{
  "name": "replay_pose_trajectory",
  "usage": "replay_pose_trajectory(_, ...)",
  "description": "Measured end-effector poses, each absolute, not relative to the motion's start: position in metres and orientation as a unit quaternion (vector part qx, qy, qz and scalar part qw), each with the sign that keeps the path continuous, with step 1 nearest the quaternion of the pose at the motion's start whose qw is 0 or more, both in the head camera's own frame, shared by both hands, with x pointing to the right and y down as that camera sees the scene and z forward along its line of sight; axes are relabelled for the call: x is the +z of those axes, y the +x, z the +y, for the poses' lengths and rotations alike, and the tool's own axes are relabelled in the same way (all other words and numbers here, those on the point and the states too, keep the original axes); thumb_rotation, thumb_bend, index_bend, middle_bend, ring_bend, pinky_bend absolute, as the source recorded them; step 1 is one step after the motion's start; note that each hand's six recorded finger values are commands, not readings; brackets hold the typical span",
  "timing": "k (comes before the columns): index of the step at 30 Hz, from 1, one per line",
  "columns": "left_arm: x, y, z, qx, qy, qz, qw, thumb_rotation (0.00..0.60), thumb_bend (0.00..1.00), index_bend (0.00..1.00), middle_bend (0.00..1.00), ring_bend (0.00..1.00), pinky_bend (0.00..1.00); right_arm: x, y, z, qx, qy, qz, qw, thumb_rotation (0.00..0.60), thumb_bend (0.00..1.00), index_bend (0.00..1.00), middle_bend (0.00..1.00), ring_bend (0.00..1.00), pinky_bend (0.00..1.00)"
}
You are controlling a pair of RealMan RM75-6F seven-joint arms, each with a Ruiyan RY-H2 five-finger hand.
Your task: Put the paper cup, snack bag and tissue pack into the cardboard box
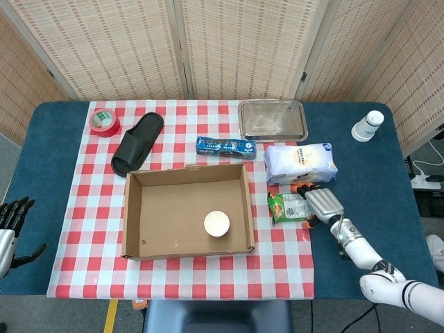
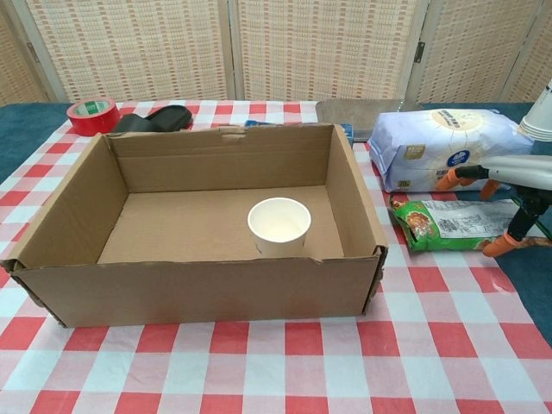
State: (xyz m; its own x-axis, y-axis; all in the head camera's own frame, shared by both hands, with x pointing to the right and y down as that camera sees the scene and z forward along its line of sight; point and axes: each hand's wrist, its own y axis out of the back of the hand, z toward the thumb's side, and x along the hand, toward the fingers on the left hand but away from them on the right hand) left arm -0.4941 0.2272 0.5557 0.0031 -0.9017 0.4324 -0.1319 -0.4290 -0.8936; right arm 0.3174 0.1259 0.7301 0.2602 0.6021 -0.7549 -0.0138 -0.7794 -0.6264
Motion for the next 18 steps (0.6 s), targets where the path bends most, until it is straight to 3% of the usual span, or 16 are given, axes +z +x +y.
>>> replay_pose_trajectory(12,0.555,-0.496,0.226,-0.571,-0.623,0.417,0.334,0.6,0.23,0.0,0.0,0.0,0.0,0.745,0.31,0.124,0.579,-0.75,-0.189,0.257,0.6,0.0,0.24,0.14,0.1,0.26)
replay_pose_trajectory(18,0.556,-0.496,0.226,-0.571,-0.623,0.418,0.333,0.6,0.22,0.0,0.0,0.0,0.0,0.745,0.31,0.122,0.578,-0.748,-0.196,0.26,0.6,0.0,0.33,0.2,0.18,0.36)
